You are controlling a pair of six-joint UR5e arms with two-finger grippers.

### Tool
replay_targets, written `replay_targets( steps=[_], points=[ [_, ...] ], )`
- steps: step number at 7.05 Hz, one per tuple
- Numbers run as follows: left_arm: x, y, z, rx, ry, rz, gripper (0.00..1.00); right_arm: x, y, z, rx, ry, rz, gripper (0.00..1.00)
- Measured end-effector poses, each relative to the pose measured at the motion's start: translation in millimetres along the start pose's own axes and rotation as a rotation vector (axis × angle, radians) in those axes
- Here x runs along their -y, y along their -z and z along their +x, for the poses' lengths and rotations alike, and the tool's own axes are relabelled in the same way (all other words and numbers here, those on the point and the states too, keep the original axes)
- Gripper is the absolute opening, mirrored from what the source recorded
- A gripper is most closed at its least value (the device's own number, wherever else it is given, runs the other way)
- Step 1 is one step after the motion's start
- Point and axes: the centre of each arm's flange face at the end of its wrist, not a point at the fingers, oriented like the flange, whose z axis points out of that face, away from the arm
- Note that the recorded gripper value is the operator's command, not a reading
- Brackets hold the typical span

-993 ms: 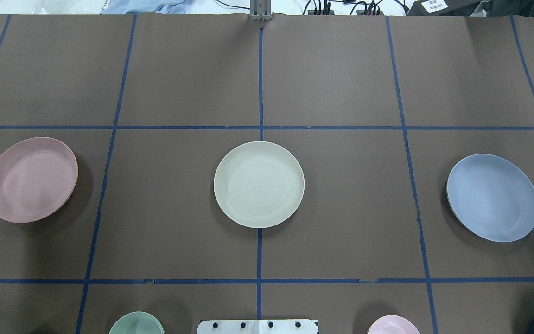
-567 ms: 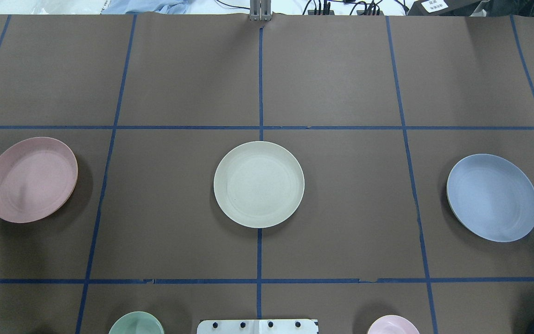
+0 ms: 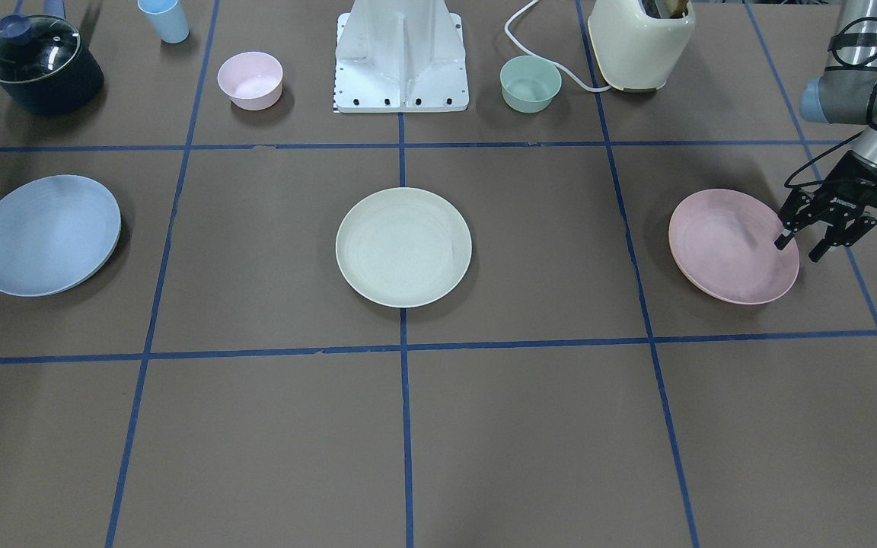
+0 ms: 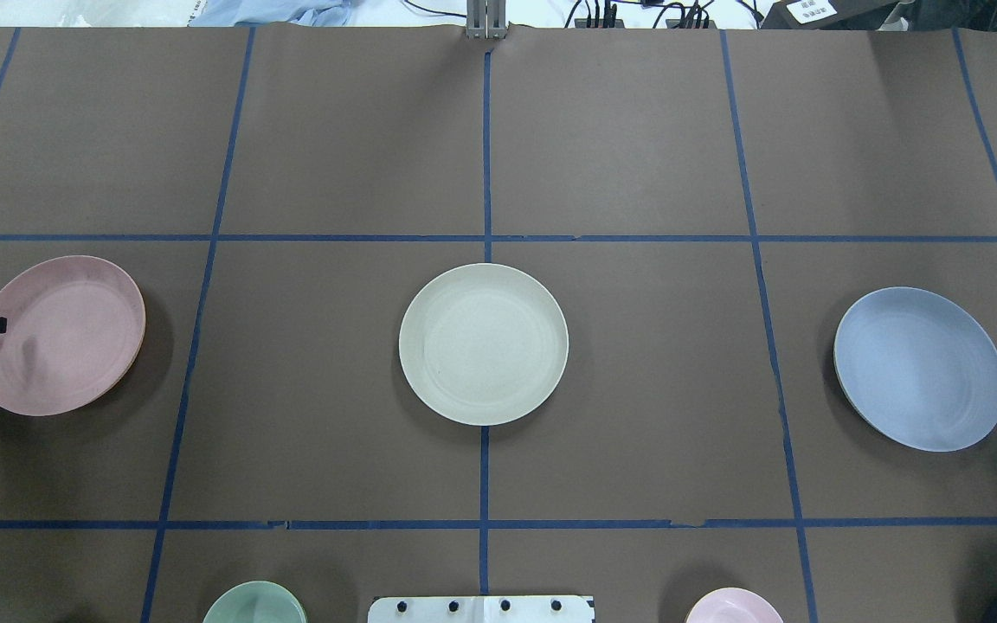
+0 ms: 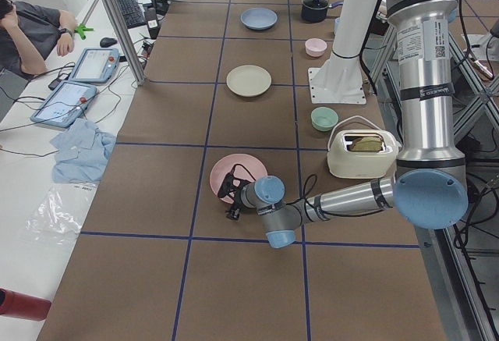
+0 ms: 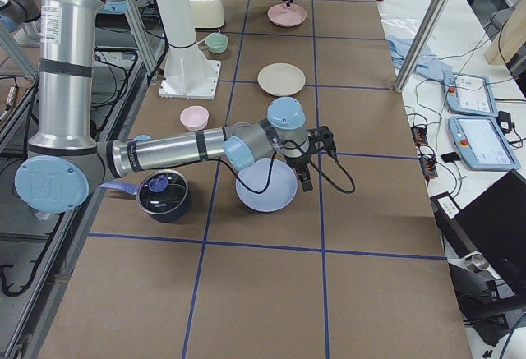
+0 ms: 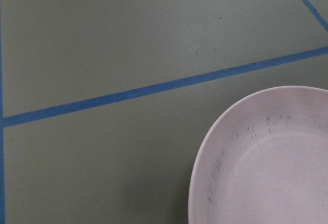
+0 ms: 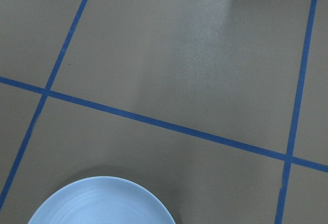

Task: Stack three plates with pink and blue
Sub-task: 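Grasp the rim of the pink plate with the left gripper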

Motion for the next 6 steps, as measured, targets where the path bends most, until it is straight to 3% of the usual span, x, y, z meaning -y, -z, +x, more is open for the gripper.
replay_targets(
  steps=[1,4,6],
  points=[
    [-1.0,-1.0,1.4,-0.003,-0.002,-0.001,0.0,-0.2,-0.1,0.2,0.0,0.0,0.0,1.0],
    [3.3,0.1,7.6,-0.019,-0.006,0.007,0.0,-0.2,-0.2,0.1,0.001,-0.001,-0.001,1.0],
    [22.8,5.7,34.4,-0.074,-0.021,0.013,0.0,0.3,-0.1,-0.1,0.001,0.0,0.0,1.0]
  ],
)
